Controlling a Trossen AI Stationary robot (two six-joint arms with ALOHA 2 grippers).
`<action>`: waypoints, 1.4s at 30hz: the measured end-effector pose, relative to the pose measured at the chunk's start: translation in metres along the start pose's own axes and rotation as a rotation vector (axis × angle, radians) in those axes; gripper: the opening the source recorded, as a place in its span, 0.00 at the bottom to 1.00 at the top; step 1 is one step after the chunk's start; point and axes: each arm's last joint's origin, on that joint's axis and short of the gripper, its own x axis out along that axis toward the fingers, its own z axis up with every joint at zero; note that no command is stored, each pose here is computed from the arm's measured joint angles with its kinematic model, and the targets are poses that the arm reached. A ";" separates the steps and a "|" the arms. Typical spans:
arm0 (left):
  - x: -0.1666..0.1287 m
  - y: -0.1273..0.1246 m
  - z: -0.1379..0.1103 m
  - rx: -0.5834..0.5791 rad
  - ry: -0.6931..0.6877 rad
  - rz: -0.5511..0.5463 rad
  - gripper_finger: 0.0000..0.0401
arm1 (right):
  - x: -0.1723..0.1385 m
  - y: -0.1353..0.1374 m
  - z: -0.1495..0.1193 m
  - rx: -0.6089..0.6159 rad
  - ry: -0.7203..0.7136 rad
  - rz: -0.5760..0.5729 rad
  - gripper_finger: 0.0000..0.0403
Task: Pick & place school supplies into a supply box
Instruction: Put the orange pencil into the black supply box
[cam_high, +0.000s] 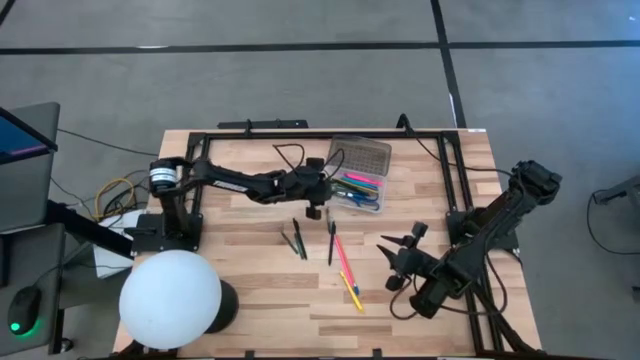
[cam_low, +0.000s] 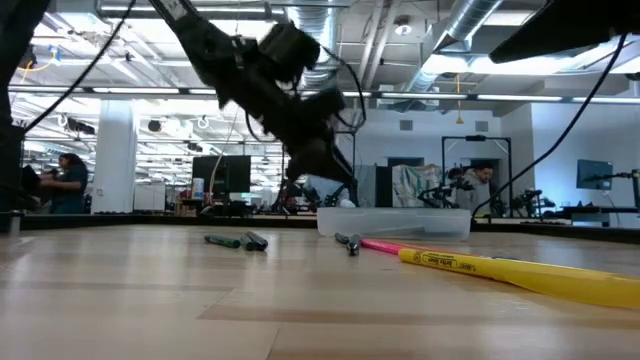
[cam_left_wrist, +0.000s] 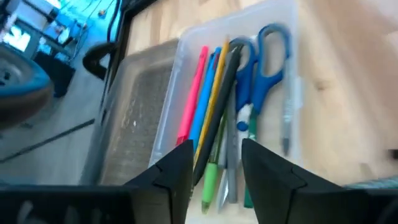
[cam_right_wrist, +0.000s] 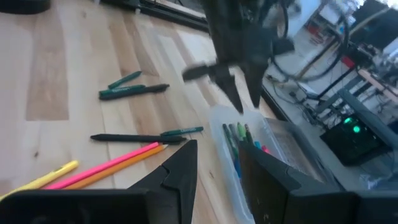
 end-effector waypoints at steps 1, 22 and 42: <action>-0.007 0.000 0.005 0.017 0.005 -0.002 0.33 | 0.003 -0.001 0.001 0.009 0.013 0.001 0.27; -0.115 -0.059 -0.034 -0.158 0.200 -0.466 0.33 | 0.077 -0.010 -0.005 0.302 0.198 0.249 0.27; -0.140 -0.086 -0.045 -0.185 0.109 -0.500 0.33 | 0.115 0.039 -0.020 0.459 0.350 0.430 0.27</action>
